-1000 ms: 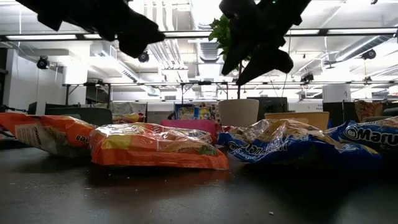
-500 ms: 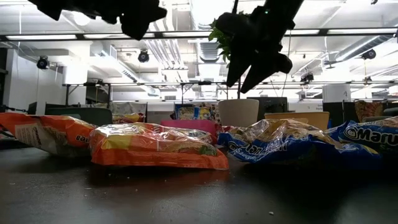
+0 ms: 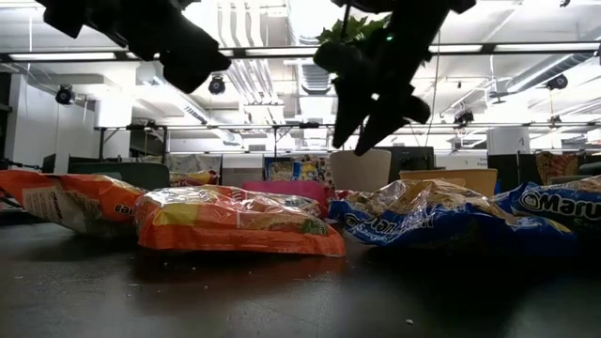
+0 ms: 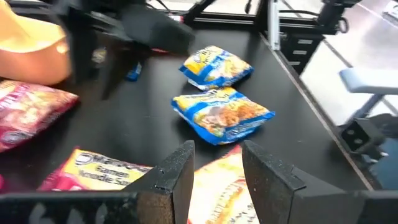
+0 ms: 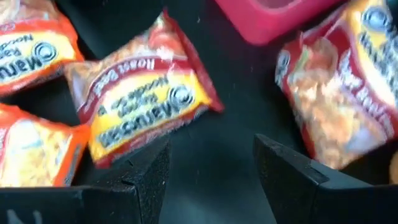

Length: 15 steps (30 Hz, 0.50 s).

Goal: Sort Maruchan noodles
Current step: Put top red noodle pack into the blue bin

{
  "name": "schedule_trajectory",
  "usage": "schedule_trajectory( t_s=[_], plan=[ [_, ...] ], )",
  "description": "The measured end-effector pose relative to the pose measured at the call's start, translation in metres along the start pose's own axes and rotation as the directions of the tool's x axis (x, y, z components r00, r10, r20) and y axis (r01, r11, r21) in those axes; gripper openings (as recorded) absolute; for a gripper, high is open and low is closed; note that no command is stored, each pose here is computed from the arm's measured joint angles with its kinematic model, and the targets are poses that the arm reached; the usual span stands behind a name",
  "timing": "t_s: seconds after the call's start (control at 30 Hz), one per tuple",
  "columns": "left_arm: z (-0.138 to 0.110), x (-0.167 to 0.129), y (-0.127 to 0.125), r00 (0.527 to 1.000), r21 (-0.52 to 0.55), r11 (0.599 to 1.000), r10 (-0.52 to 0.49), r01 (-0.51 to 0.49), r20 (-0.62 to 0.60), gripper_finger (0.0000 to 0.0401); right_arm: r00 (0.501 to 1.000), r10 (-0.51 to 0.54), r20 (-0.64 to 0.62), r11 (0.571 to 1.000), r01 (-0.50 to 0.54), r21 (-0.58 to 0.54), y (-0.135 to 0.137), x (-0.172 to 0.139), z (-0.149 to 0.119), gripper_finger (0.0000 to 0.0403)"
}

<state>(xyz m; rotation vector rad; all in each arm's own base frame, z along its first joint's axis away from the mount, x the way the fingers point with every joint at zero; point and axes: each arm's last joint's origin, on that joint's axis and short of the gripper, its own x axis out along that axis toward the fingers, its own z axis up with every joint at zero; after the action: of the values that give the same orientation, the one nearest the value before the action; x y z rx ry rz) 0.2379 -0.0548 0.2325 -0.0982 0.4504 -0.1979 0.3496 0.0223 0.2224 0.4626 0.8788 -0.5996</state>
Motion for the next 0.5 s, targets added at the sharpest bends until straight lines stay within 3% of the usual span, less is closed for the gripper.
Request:
schedule_trajectory(
  t_s=[0.2, 0.5],
  plan=[
    [-0.004, 0.001, -0.020, 0.997, 0.006, 0.997, -0.073, 0.073, 0.019, 0.0118, 0.998, 0.018, 0.064, 1.000, -0.017, -0.006, -0.007, 0.003, 0.021, 0.0211],
    [-0.011, -0.004, -0.051, 0.997, 0.066, 0.995, -0.070, 0.068, 0.027, 0.0118, 0.995, 0.025, 0.098, 0.999, -0.023, -0.027, -0.010, -0.003, 0.038, 0.0210]
  ],
)
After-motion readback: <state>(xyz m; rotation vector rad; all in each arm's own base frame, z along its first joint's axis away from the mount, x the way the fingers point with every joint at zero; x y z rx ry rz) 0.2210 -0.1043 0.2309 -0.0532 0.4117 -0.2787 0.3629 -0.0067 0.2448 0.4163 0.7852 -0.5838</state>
